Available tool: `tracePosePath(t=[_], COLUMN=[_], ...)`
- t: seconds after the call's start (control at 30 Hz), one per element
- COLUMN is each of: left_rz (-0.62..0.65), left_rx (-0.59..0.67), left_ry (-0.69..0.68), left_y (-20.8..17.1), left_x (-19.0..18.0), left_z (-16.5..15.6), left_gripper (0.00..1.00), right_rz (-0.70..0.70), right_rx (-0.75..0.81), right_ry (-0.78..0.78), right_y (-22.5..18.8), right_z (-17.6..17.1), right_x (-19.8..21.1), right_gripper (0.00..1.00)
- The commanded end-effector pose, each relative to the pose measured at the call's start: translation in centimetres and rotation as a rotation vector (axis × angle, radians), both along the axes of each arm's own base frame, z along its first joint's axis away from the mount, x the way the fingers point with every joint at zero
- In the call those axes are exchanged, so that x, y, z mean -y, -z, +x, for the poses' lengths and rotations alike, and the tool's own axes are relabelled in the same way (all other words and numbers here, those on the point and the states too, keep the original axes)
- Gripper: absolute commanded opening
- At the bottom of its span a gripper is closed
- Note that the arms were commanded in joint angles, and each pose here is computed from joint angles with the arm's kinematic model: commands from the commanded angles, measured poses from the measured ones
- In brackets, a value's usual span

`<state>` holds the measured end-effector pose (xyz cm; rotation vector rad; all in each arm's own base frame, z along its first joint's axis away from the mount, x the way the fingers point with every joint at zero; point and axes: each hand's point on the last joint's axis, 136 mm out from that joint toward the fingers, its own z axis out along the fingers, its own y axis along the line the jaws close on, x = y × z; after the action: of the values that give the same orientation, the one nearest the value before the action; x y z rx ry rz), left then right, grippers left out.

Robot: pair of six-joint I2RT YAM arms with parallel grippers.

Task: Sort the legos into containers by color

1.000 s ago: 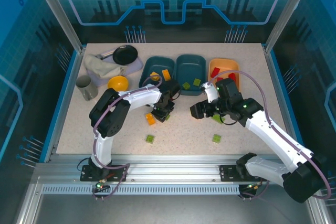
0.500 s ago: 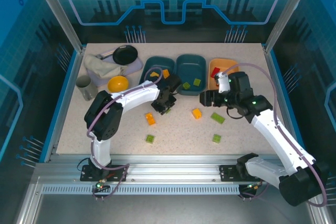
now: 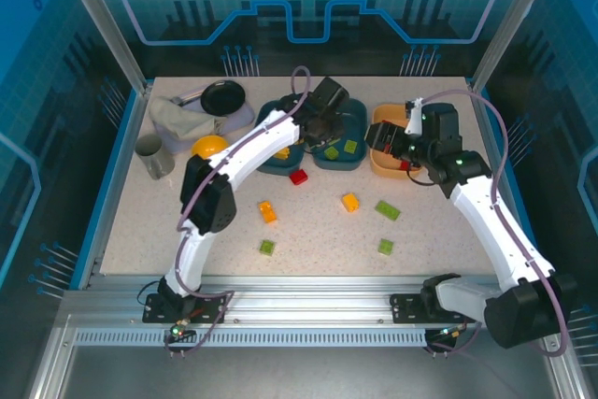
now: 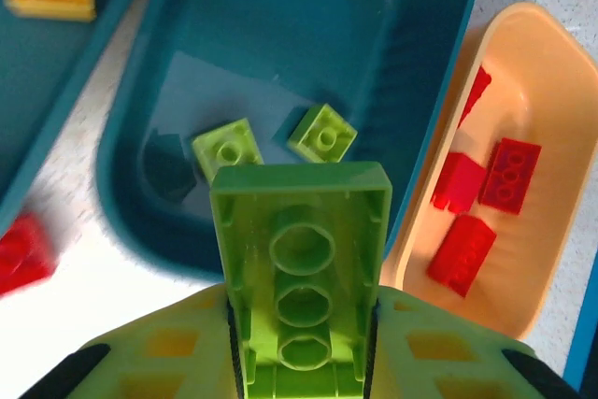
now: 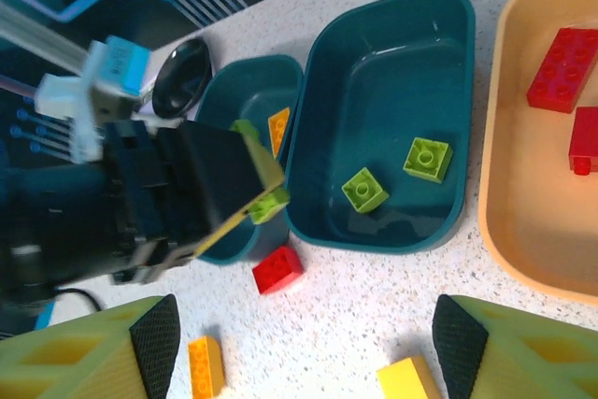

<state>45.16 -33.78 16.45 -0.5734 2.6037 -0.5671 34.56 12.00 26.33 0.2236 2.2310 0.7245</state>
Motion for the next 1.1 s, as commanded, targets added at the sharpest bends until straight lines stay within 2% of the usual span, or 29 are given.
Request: tracePosePath(t=[0.0, 0.13, 0.27, 0.43, 0.63, 0.87, 1.07], left_rz=[0.023, -0.025, -0.104, -0.158, -0.162, -0.180, -0.124], left_rx=[0.023, 0.094, 0.081, 0.048, 0.072, 0.088, 0.077], left_ry=[0.061, 0.050, 0.058, 0.091, 0.076, 0.039, 0.004], left_y=[1.9, 2.7, 5.1, 6.2, 3.0, -2.5, -5.5], left_x=[0.3, 0.8, 1.5, 2.6, 2.0, 0.3, -3.6], left_z=[2.8, 6.5, 8.8, 9.6, 9.1, 6.8, 2.5], left_gripper=[0.31, 0.32, 0.35, 0.49, 0.66, 0.72, 0.75], right_rz=[0.090, 0.098, 0.088, 0.055, -0.026, -0.175, -0.340], right_rx=[0.053, 0.051, 0.027, -0.013, -0.049, -0.059, -0.055], right_ry=[0.050, 0.043, 0.036, 0.022, -0.002, -0.070, -0.208], right_y=[-3.2, -3.7, -2.8, -1.2, 0.4, 1.6, 3.1], right_z=[1.3, 1.4, 0.9, 0.2, -0.5, -1.5, -3.0], right_x=[0.5, 0.5, 0.6, 0.7, 1.0, 0.7, -2.4], right_gripper=[0.75, 0.75, 0.75, 0.75, 0.75, 0.74, 0.73])
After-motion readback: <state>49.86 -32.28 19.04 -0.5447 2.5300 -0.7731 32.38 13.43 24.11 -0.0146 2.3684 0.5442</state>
